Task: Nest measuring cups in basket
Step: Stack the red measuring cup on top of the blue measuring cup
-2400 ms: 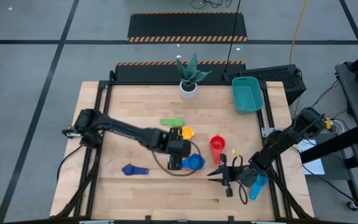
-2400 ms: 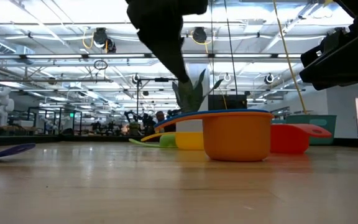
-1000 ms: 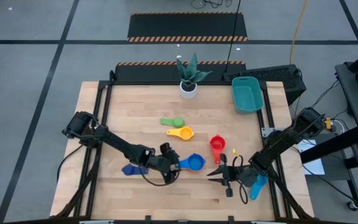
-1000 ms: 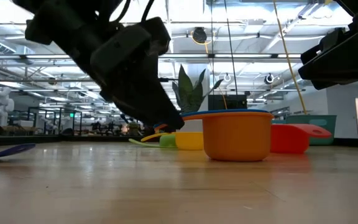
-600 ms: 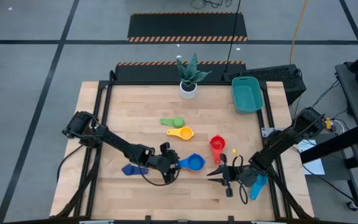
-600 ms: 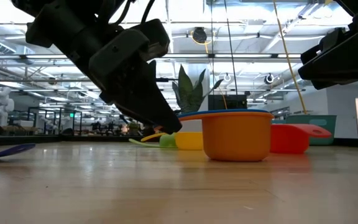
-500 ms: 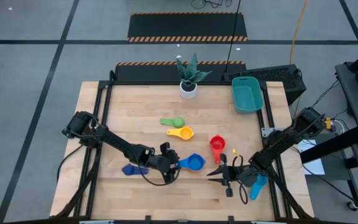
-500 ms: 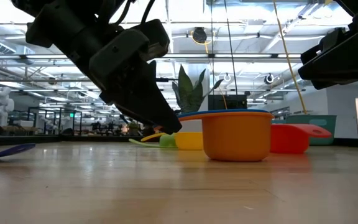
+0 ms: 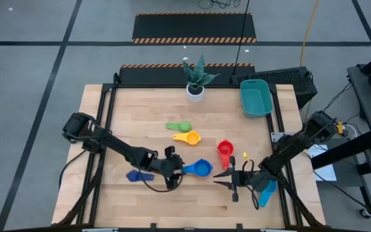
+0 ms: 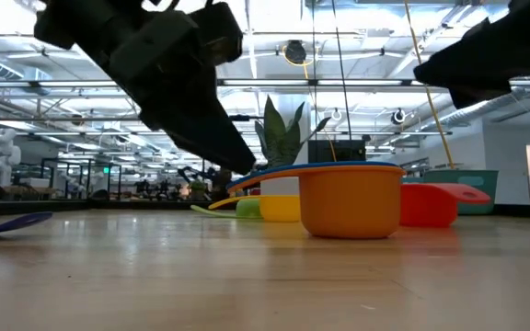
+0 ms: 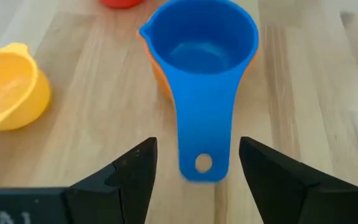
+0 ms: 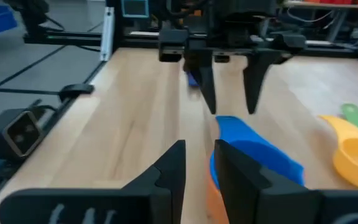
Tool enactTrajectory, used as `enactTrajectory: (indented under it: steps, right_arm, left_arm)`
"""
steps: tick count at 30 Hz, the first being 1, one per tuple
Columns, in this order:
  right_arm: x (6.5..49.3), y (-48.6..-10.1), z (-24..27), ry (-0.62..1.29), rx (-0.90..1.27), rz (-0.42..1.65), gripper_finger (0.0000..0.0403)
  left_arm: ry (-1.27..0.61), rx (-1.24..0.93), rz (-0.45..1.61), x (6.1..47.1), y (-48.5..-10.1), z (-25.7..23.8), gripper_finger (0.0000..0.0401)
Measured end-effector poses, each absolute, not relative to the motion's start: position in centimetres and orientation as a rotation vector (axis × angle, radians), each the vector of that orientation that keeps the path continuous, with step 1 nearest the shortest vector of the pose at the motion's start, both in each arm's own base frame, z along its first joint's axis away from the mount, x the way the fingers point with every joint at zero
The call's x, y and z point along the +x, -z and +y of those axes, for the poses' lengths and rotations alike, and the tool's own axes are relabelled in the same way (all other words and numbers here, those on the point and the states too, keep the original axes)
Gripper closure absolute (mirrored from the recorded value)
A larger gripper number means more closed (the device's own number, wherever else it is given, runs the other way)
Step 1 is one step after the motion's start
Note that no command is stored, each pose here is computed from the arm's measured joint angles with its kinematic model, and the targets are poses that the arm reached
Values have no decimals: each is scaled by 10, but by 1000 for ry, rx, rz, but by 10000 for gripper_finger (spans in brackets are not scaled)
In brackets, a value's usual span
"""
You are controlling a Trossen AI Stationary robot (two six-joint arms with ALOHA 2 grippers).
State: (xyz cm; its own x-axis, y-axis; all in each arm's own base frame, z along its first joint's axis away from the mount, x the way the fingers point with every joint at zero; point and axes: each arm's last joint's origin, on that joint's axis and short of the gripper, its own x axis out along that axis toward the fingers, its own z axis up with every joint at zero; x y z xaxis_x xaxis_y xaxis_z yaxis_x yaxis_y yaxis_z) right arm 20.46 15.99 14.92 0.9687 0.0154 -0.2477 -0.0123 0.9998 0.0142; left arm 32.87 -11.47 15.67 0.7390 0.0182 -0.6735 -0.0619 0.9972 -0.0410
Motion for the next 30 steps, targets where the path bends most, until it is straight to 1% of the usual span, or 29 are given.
enactTrajectory:
  steps: [6, 9, 16, 20, 25, 30]
  right_arm:
    - [199, -169, 155, 0, 40, 211, 317]
    - [194, -181, 149, 33, 47, 229, 316]
    - [189, -191, 137, 143, 47, 428, 316]
    - [190, -189, 132, 155, 72, 564, 316]
    - [194, -181, 125, 104, 94, 692, 316]
    - [201, -178, 116, 27, 109, 773, 316]
  left_arm:
    - [-49, -15, 773, 317, -171, -111, 171]
    - [-54, -13, 752, 318, -175, -112, 171]
    - [-62, 19, 758, 314, -171, -121, 171]
    - [-59, 40, 747, 311, -172, -129, 171]
    - [-54, 68, 740, 307, -172, -137, 171]
    - [-51, 93, 737, 306, -172, -139, 171]
